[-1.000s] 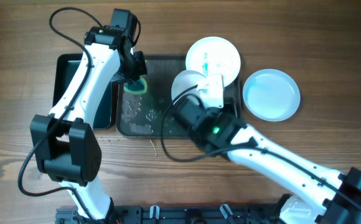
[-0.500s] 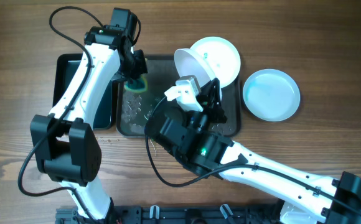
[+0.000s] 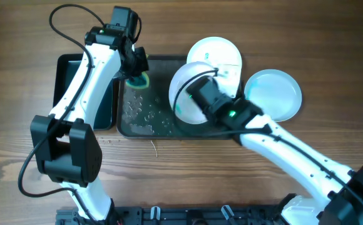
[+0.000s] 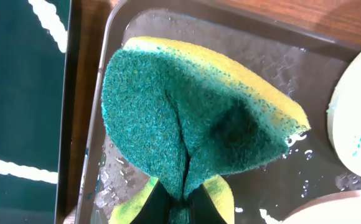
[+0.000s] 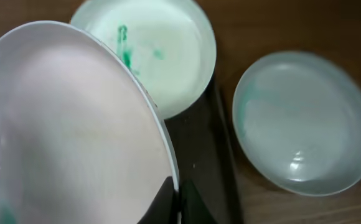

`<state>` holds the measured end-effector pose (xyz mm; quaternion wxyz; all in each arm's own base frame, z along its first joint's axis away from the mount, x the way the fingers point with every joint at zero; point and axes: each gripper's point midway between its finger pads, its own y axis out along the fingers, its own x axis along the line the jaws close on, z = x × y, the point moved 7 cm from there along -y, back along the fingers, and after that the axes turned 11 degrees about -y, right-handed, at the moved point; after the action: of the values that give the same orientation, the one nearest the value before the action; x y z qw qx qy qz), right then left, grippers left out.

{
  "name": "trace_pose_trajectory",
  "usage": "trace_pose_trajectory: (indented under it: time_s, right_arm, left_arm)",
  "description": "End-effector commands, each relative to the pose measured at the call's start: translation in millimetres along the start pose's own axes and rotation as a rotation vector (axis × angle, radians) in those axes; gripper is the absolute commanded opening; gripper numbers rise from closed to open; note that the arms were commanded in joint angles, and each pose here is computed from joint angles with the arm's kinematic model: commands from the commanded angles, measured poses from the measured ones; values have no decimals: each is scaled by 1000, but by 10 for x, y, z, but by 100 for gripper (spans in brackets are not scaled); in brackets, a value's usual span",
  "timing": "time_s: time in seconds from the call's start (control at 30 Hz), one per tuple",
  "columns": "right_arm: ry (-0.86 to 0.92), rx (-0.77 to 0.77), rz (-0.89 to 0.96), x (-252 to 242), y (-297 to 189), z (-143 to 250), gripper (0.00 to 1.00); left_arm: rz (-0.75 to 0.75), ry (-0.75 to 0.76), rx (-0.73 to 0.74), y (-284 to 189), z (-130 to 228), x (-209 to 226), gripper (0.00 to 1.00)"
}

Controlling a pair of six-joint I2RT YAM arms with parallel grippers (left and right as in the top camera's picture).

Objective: Clean dirty plates on tray and stack at the side
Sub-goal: 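Carry the plate with right gripper onto the stack right of tray, then move right gripper to the last plate and grasp its rim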

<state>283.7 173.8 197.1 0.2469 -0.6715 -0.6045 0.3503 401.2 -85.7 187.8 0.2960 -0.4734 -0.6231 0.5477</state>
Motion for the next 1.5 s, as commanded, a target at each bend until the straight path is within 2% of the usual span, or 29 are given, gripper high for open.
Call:
trace_pose_trajectory:
  time_s: [0.0,0.2,0.43,0.73,0.83,0.9,1.0,1.03,1.17,1.23,1.3,1.43,1.47]
  right_arm:
    - [152,102,-198,-234,-35,-115,4]
    - [336,194,-246,-905,144,-209,4]
    - [503,322,-61,-1816,406,127,4]
    - [587,442,49,-2128,759,757,5]
    - [581,435,92,-2178,777,756,16]
    - [568,415,99,-2216,764,690,24]
    - [522,377,86,-2257,720,527,47]
    - [507,362,73,-2266,695,451,50]
    - [414,239,-175,-2144,541,-32,57]
    - [386,168,-316,-2008,436,-275,57]
    - [330,130,-370,-1823,416,-464,58]
    - [210,172,-423,-1506,699,-730,62]
    - [149,193,-448,-1394,933,-848,61]
  left_arm:
    - [5,5,-9,16,-41,7,4]
    - [8,5,-15,16,-52,1,4]
    - [13,5,-22,16,-64,-7,4]
    - [19,5,-30,15,-77,-19,4]
    - [20,5,-30,15,-77,-19,4]
    - [20,5,-30,15,-77,-19,4]
    - [20,5,-30,15,-77,-19,4]
    - [20,5,-30,15,-78,-19,4]
    - [24,6,-37,14,-89,-28,4]
    - [26,6,-39,14,-94,-31,4]
    - [26,5,-39,14,-94,-31,4]
    - [27,5,-41,14,-98,-32,4]
    - [28,5,-43,14,-100,-35,4]
